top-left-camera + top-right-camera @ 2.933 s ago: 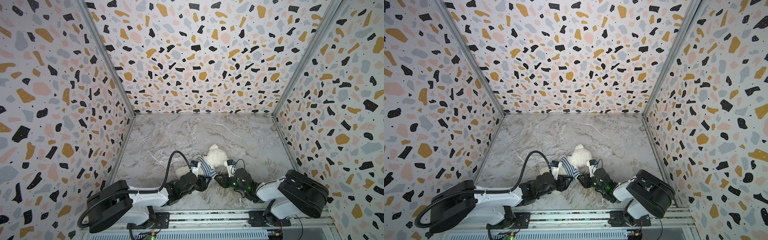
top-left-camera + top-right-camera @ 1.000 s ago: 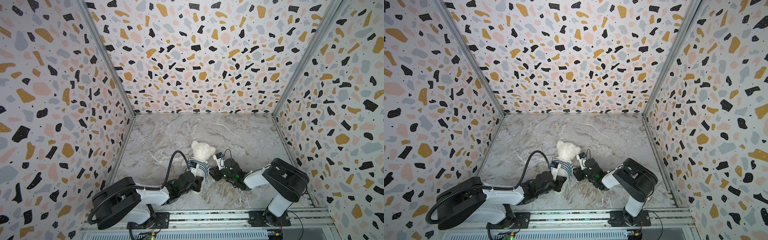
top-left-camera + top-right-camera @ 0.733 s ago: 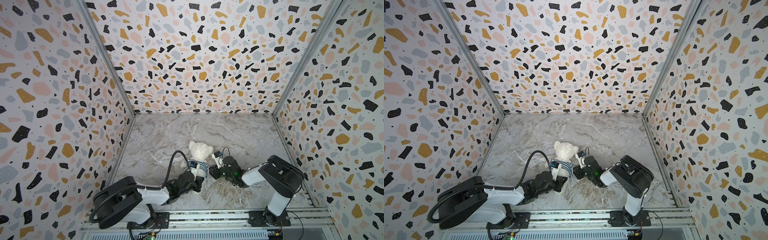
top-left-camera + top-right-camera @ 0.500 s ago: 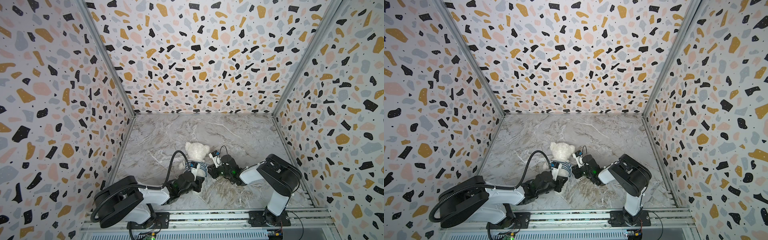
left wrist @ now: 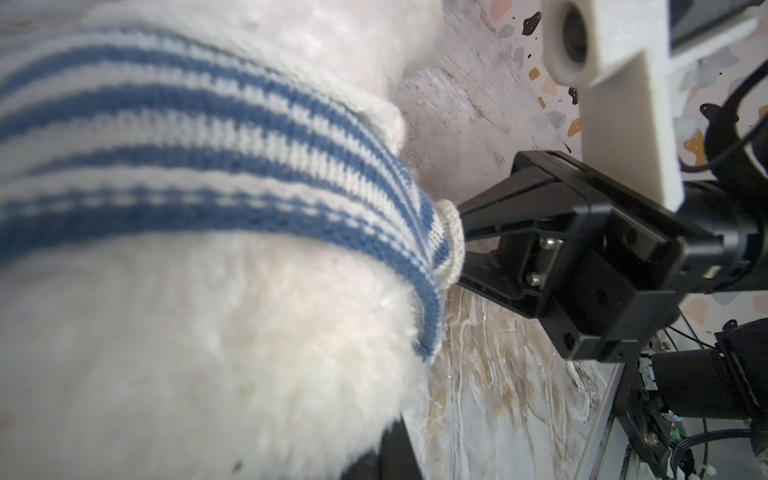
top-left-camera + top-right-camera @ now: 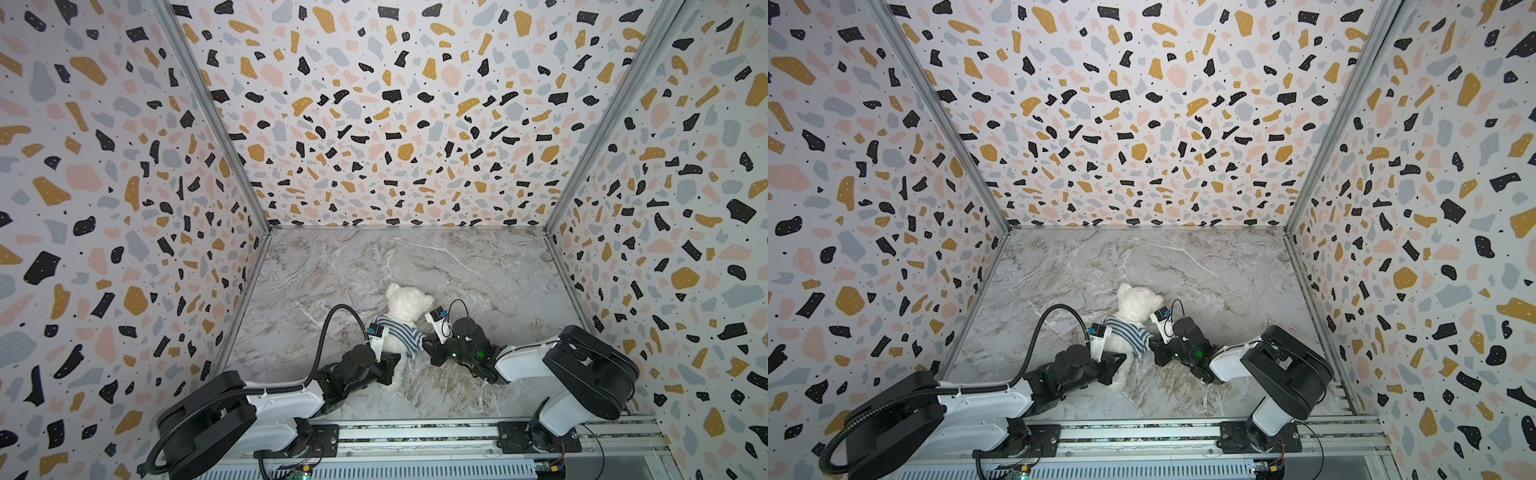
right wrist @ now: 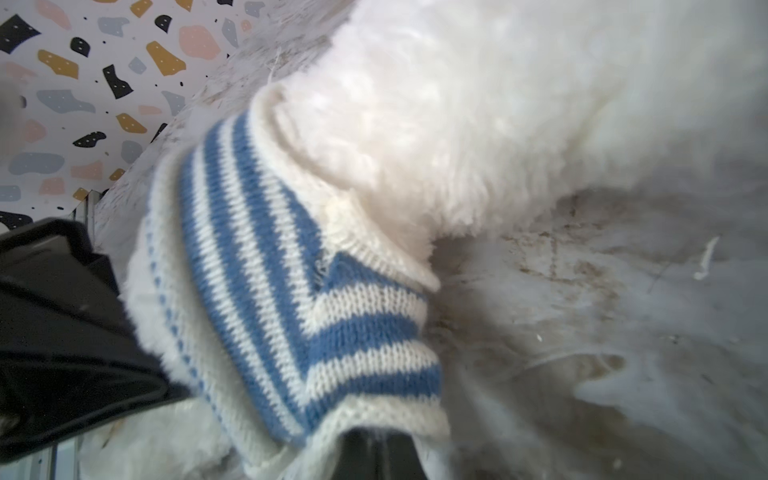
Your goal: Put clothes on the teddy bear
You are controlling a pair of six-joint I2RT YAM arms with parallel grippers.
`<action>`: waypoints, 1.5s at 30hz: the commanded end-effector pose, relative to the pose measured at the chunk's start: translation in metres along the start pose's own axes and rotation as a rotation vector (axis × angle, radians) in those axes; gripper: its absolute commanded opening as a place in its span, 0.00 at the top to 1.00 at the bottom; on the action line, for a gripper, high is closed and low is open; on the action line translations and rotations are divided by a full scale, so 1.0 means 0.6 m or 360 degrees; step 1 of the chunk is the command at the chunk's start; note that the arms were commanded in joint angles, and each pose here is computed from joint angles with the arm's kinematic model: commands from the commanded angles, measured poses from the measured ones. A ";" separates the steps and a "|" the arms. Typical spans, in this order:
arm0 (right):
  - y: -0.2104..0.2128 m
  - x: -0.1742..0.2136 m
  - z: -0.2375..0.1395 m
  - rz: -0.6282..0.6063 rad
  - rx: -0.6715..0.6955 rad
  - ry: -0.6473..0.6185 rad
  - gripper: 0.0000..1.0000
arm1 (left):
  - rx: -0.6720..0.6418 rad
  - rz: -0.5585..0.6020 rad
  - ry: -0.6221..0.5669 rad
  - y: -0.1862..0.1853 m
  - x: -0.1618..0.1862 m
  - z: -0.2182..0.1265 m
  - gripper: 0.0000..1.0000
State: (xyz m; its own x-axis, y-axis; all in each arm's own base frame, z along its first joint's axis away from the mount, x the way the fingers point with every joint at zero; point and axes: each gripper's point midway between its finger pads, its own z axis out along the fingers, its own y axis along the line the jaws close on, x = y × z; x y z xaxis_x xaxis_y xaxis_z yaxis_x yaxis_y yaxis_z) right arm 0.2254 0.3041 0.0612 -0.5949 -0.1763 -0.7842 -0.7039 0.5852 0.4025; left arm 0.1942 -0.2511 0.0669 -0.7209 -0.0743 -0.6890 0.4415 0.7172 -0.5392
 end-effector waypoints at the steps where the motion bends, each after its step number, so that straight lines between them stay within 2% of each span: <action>1: 0.015 0.008 -0.021 -0.0103 0.0022 0.0016 1.00 | -0.0004 -0.0013 -0.0054 0.005 -0.014 -0.011 1.00; 6: 0.050 0.013 -0.049 -0.0198 0.0005 -0.0004 1.00 | -0.0007 -0.0018 -0.0089 0.010 -0.023 -0.023 1.00; 10: 0.067 0.026 -0.075 -0.0198 -0.0010 -0.0001 1.00 | -0.0047 -0.0036 -0.0106 0.030 -0.021 -0.031 1.00; 14: 0.061 0.040 -0.091 -0.0092 0.0010 -0.0025 1.00 | -0.0006 -0.0014 -0.0073 0.024 -0.014 -0.029 1.00; 17: 0.048 0.062 -0.078 -0.0018 0.0051 0.0048 1.00 | 0.0099 0.0003 -0.0018 0.005 -0.005 -0.023 1.00; 22: 0.026 0.077 -0.063 0.0101 0.0133 0.0056 0.86 | 0.0216 0.0003 0.0056 -0.019 0.012 -0.018 1.00; 31: 0.023 0.048 -0.067 0.0085 0.0186 -0.0034 0.76 | 0.0277 0.0036 0.0119 -0.033 0.027 -0.019 1.00; 39: 0.048 0.031 -0.084 0.0040 0.0109 -0.0132 0.78 | 0.0301 0.0050 0.0150 -0.040 0.030 -0.016 1.00; 45: 0.049 0.034 -0.076 0.0039 0.0101 -0.0112 0.86 | 0.0328 0.0055 0.0149 -0.049 0.028 -0.017 1.00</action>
State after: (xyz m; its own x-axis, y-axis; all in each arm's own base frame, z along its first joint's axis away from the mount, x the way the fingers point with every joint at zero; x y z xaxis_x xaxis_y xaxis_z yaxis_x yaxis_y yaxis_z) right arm 0.1731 0.2779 0.0743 -0.5928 -0.1183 -0.7966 -0.6564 0.6440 0.3929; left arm 0.1639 -0.2561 0.0610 -0.7717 0.0207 -0.6357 0.5156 0.6056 -0.6062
